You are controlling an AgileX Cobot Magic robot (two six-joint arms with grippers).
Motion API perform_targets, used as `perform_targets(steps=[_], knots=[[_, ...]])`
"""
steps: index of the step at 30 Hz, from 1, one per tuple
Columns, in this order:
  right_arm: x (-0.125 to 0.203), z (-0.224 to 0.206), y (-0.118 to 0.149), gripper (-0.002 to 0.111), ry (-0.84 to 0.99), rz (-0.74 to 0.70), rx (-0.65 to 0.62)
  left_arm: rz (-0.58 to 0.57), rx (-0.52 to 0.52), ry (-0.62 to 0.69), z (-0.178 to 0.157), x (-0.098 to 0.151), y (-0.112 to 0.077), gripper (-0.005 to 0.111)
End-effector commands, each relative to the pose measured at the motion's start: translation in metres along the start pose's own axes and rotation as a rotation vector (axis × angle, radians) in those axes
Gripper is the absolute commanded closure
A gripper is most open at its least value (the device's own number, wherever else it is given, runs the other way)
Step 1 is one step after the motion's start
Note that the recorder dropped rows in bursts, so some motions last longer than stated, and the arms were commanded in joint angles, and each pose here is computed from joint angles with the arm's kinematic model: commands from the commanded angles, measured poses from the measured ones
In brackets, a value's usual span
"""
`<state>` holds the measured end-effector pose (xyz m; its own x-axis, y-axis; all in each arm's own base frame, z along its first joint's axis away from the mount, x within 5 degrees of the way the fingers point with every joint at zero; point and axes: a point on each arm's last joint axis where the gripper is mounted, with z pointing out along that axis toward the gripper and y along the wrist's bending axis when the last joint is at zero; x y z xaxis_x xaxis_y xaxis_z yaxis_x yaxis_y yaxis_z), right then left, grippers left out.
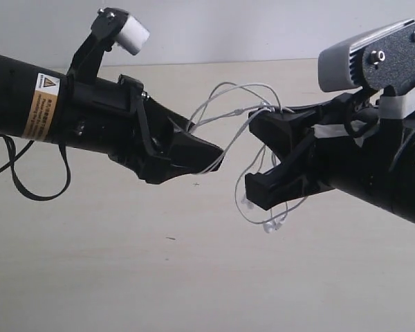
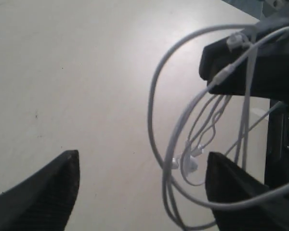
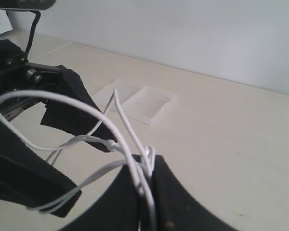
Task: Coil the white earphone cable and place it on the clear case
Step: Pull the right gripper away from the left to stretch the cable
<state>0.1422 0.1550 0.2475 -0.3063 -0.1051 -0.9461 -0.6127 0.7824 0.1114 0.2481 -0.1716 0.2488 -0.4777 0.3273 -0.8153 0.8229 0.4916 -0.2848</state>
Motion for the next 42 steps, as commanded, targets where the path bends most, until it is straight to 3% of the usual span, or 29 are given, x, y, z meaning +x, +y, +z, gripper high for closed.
perform_targets(steps=[1, 9, 14, 25, 36, 42], knots=[[-0.002, -0.001, -0.003, 0.108, 0.005, -0.021, 0.031, 0.003, -0.006, 0.002, 0.0, 0.002, 0.001, 0.037], [0.005, -0.002, -0.002, 0.108, 0.082, -0.058, 0.025, -0.033, -0.01, -0.115, -0.012, -0.013, -0.007, 0.037], [0.007, -0.002, -0.001, 0.108, 0.096, -0.067, 0.011, 0.001, 0.008, -0.148, -0.023, -0.02, -0.016, 0.037], [0.012, -0.002, -0.001, 0.108, 0.147, -0.064, 0.008, 0.098, 0.173, -0.091, -0.037, -0.018, -0.042, 0.037], [0.022, -0.005, 0.013, 0.108, 0.254, -0.078, -0.152, 0.171, 0.097, -0.255, -0.057, -0.042, -0.05, 0.037], [0.022, -0.006, 0.014, 0.108, 0.259, -0.124, -0.174, 0.201, 0.082, -0.306, -0.068, -0.055, -0.055, 0.037]])
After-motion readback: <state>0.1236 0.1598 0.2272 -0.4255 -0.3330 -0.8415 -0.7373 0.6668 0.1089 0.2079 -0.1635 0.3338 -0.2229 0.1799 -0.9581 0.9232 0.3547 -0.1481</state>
